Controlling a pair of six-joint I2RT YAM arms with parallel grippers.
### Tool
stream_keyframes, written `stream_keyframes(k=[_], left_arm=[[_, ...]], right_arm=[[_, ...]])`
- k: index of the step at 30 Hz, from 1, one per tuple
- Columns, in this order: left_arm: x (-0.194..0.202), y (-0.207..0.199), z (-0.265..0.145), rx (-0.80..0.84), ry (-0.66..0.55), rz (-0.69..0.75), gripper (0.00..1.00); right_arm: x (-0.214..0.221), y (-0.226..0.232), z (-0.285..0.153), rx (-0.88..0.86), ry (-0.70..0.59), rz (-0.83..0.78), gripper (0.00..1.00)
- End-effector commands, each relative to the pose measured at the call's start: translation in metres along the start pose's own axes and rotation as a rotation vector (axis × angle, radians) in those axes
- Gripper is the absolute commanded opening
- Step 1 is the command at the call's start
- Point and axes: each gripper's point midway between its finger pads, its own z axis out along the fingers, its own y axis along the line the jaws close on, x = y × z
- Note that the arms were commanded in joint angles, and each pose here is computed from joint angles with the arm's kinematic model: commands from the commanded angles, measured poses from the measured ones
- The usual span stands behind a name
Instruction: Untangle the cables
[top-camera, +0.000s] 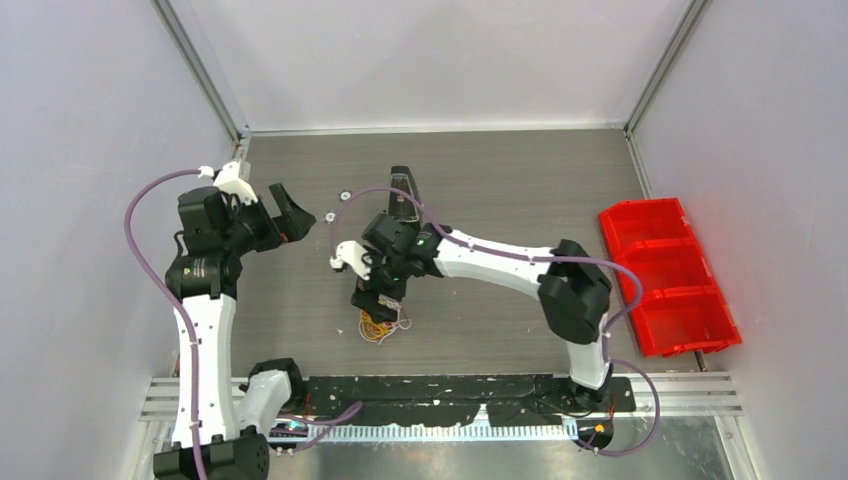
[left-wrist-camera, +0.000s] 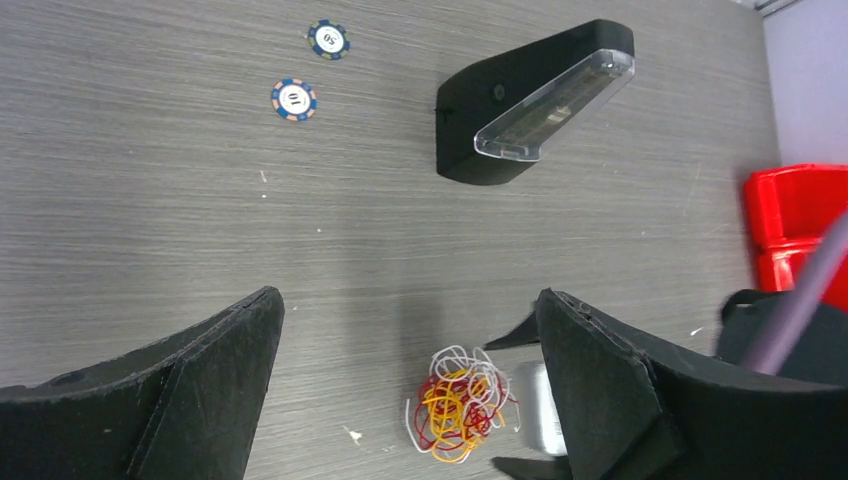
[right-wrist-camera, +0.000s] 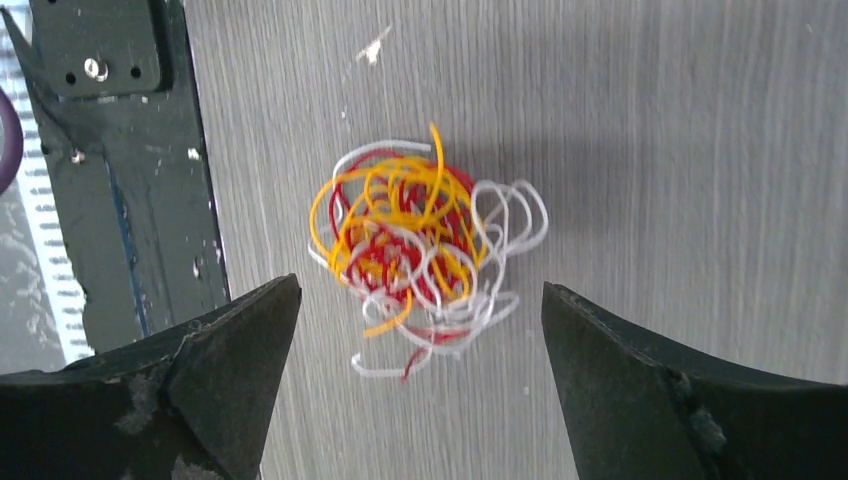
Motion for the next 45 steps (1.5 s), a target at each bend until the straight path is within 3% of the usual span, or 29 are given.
stream_keyframes(k=[1,6,8,9,10,12,14,15,21,25,31,40,43,45], left_arm=[[-0.014,-0.009,0.005,0.064,-0.031,-0.077,1.0],[-0.019,-0.007,0.009,0.068,-0.027,-0.097,1.0],[-0.019,-0.008,0.012,0.08,-0.019,-0.11,1.0],[-0.018,-0.01,0.014,0.098,-0.008,-0.116,1.0],[-0.016,-0.012,0.016,0.118,0.001,-0.118,1.0],[-0.012,-0.021,0.018,0.187,0.021,-0.114,1.0],[-0.008,-0.033,0.02,0.282,0.041,-0.093,1.0],[-0.004,-0.041,0.02,0.339,0.055,-0.081,1.0],[0.026,-0.076,0.02,0.555,0.088,0.082,1.0],[0.055,-0.111,0.019,0.705,0.095,0.224,1.0],[0.069,-0.163,0.019,0.852,0.033,0.303,1.0],[0.085,-0.213,0.03,1.01,0.165,0.191,0.97],[0.102,-0.22,0.033,1.042,0.221,0.2,0.86],[0.106,-0.222,0.034,1.059,0.233,0.169,0.71]], right_arm=[[-0.036,-0.003,0.02,-0.038,-0.087,0.02,0.99],[-0.004,0.0,0.045,-0.077,-0.013,0.07,0.85],[0.012,0.003,0.047,-0.078,0.017,0.073,0.72],[0.017,0.003,0.046,-0.076,0.025,0.067,0.59],[0.025,0.005,0.042,-0.076,0.038,0.067,0.53],[0.026,0.002,0.027,-0.059,0.031,0.056,0.25],[0.019,-0.004,0.002,-0.042,-0.007,0.075,0.1],[0.014,-0.007,-0.009,-0.038,-0.032,0.099,0.07],[-0.026,-0.037,-0.129,-0.032,-0.34,0.251,0.05],[-0.032,-0.035,-0.175,-0.042,-0.463,0.307,0.05],[-0.039,-0.016,-0.2,-0.091,-0.55,0.295,0.05],[-0.043,-0.003,-0.205,-0.162,-0.575,0.312,0.05],[-0.043,-0.001,-0.205,-0.17,-0.58,0.306,0.06],[-0.042,0.001,-0.206,-0.171,-0.584,0.302,0.05]])
